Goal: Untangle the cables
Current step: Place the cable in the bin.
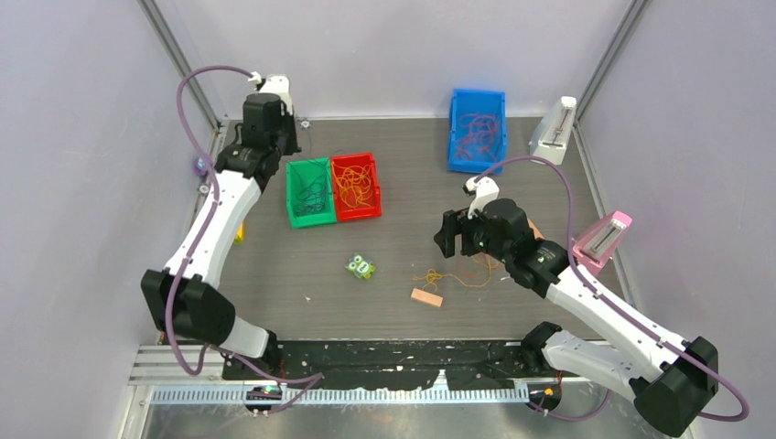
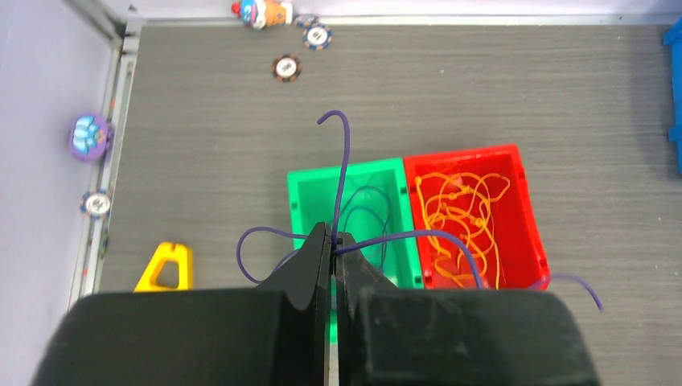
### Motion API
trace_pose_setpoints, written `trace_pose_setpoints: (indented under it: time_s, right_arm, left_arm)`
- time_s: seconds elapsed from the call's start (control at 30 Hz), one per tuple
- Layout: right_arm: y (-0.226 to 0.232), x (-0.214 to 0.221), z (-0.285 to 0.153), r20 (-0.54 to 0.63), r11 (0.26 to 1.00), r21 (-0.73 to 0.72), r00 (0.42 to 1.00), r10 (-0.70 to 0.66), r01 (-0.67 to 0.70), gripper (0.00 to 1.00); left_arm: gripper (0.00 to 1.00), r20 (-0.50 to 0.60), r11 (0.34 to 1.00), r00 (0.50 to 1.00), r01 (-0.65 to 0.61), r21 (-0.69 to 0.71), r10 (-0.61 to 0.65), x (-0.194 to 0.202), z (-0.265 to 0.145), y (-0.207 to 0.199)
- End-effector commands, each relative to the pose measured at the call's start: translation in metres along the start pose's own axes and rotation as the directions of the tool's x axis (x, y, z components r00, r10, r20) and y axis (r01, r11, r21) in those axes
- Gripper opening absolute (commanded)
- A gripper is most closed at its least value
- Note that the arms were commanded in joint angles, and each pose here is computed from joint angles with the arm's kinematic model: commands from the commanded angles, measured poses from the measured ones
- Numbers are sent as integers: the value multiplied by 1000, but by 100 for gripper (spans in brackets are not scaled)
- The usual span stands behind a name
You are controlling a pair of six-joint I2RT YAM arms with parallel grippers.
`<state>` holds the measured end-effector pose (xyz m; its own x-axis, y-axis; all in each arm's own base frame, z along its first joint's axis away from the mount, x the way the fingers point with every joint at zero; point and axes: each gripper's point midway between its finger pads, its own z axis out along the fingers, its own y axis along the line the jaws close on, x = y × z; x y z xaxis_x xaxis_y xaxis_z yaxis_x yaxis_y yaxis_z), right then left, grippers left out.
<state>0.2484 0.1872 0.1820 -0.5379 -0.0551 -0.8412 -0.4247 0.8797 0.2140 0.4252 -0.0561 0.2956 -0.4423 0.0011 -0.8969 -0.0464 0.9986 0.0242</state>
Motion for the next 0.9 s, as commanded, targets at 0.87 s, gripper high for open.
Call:
trace_pose_setpoints:
  time_s: [0.87]
  right_arm:
    - [0,-30,-7,71,1000,-21,997,18,-16,80]
  left_arm:
    - [0,-335,980,938,-142,-139,89,125,115,32]
